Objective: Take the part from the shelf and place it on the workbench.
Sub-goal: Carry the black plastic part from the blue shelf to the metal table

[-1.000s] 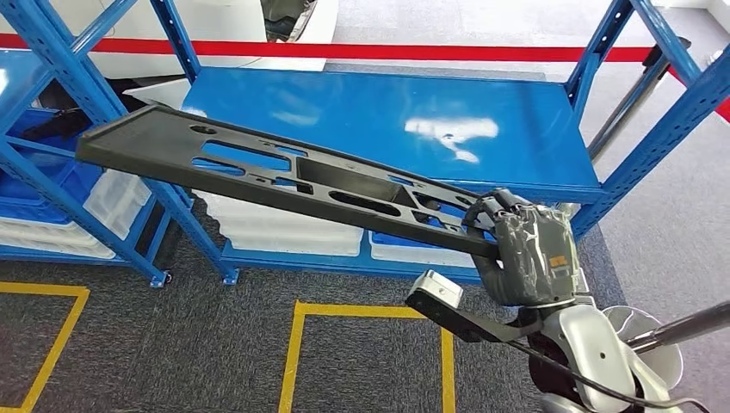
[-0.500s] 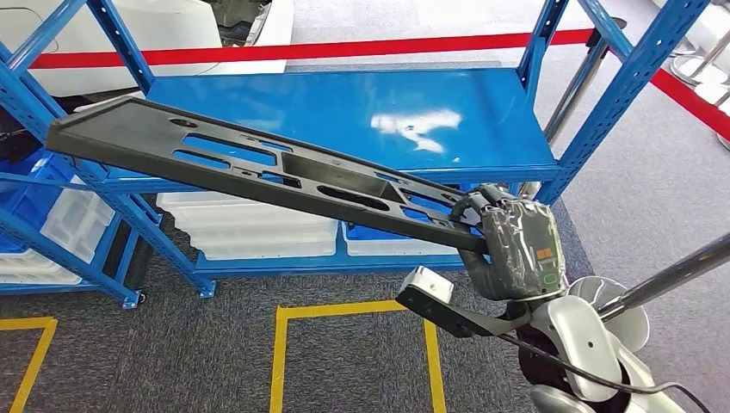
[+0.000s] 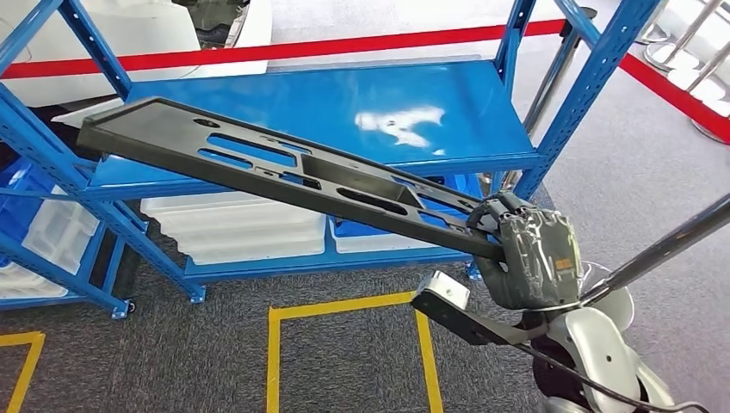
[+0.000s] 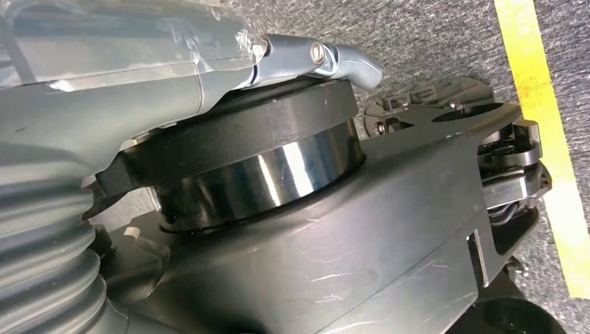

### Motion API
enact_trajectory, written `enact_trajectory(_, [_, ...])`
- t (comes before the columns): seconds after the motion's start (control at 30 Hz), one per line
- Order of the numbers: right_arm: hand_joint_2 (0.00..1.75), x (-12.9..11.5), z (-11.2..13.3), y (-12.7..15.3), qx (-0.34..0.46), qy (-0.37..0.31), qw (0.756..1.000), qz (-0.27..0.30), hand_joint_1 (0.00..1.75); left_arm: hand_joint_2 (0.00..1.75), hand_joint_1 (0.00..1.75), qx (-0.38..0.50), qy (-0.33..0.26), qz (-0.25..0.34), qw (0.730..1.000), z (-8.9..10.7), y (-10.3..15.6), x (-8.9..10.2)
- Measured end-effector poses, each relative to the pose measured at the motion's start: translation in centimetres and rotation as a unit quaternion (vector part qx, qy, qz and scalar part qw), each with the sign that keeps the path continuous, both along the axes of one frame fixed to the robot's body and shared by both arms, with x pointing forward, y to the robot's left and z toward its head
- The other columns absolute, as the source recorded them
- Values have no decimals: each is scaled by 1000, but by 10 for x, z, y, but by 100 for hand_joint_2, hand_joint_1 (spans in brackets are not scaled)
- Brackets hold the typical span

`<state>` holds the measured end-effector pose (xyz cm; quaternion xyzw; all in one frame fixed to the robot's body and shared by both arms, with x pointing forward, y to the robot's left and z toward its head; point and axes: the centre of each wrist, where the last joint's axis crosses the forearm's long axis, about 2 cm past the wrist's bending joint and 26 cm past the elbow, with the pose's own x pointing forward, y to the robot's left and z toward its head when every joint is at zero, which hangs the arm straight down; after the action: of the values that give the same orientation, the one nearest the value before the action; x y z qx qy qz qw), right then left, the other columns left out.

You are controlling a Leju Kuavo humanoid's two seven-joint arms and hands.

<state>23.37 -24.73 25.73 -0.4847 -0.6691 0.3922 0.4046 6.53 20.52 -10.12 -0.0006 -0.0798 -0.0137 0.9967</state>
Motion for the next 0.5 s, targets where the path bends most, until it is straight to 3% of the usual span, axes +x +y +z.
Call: enact_trajectory(0.5, [175, 2, 4, 0, 7, -1, 1000, 4, 175, 175, 0, -2, -9, -6, 1000, 0, 0, 3])
